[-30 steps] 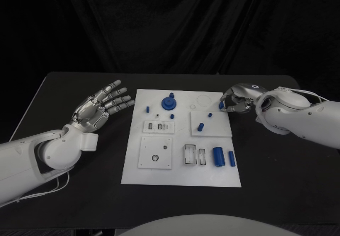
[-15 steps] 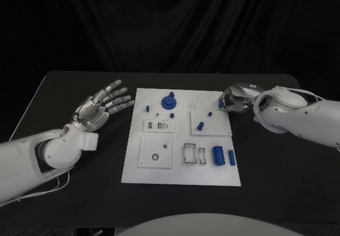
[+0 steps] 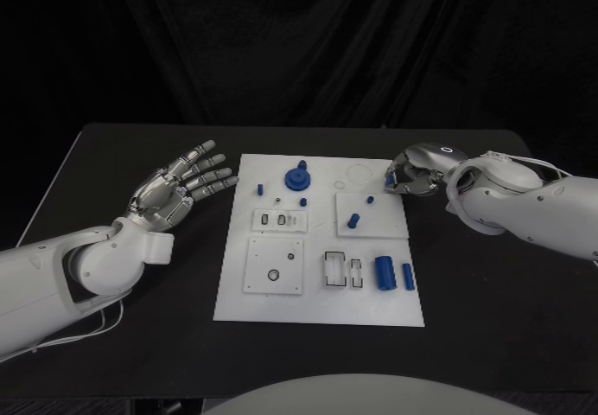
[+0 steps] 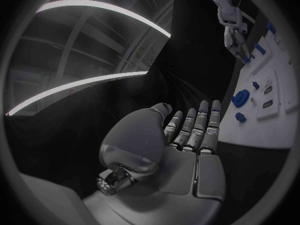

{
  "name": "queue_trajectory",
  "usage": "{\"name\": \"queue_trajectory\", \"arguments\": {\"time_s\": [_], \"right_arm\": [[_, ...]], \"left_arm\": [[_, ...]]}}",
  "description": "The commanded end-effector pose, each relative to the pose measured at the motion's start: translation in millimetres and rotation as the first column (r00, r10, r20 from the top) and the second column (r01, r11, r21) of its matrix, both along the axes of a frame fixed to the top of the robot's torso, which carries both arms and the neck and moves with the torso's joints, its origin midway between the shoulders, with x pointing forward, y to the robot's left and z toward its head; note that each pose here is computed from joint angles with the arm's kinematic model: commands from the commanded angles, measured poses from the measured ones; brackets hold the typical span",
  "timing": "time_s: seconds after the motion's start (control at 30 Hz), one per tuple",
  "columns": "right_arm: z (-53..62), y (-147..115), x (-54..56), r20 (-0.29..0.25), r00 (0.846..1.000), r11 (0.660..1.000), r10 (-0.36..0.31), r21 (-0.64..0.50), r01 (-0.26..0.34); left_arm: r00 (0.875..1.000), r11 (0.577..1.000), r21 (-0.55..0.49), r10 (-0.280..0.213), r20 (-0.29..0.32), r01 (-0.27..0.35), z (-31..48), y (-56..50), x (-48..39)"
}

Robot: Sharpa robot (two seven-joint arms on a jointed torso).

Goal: Assemble the parts on the task board

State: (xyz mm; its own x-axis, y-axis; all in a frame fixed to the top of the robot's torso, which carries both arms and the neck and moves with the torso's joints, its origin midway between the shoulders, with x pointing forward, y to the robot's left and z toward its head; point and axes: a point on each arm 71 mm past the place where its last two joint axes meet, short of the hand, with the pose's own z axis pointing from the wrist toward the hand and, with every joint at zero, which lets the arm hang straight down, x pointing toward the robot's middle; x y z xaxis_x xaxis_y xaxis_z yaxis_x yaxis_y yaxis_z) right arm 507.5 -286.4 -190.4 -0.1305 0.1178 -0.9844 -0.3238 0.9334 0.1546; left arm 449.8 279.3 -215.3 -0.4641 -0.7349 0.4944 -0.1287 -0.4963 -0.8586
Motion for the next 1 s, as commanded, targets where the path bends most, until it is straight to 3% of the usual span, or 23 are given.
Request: {"name": "queue_trajectory", "arguments": {"time_s": [0.03,0.23,0.43,0.7,0.83,1.0], "right_arm": [[6.7,-1,-2.0,0.095,0.995,0.999,-0.01,0.045,0.005],[14.6,4,-9.9,0.164,0.986,0.996,0.002,0.093,-0.018],[29.2,29,-19.9,0.205,0.977,0.988,0.063,0.128,-0.09],[27.9,82,-35.9,0.083,0.977,0.975,0.196,0.094,-0.204],[20.6,109,-45.0,0.023,0.966,0.963,0.257,0.081,-0.258],[14.0,136,-48.7,-0.017,0.95,0.949,0.311,0.067,-0.309]], "left_arm": [[1.0,1.0,-0.015,-0.009,0.002,0.009,0.2,-0.6,-0.8],[1.0,1.0,-0.013,-0.007,0.001,0.007,-0.2,0.4,-1.1],[1.0,1.0,-0.013,-0.007,0.0,0.007,-0.8,0.3,-1.1],[1.0,1.0,-0.013,-0.004,-0.003,0.004,-0.3,0.9,-3.7],[1.0,1.0,-0.01,-0.001,-0.006,0.001,-0.3,1.8,-4.9],[1.0,1.0,-0.01,-0.002,-0.008,0.002,-0.2,1.4,-5.6]]}}
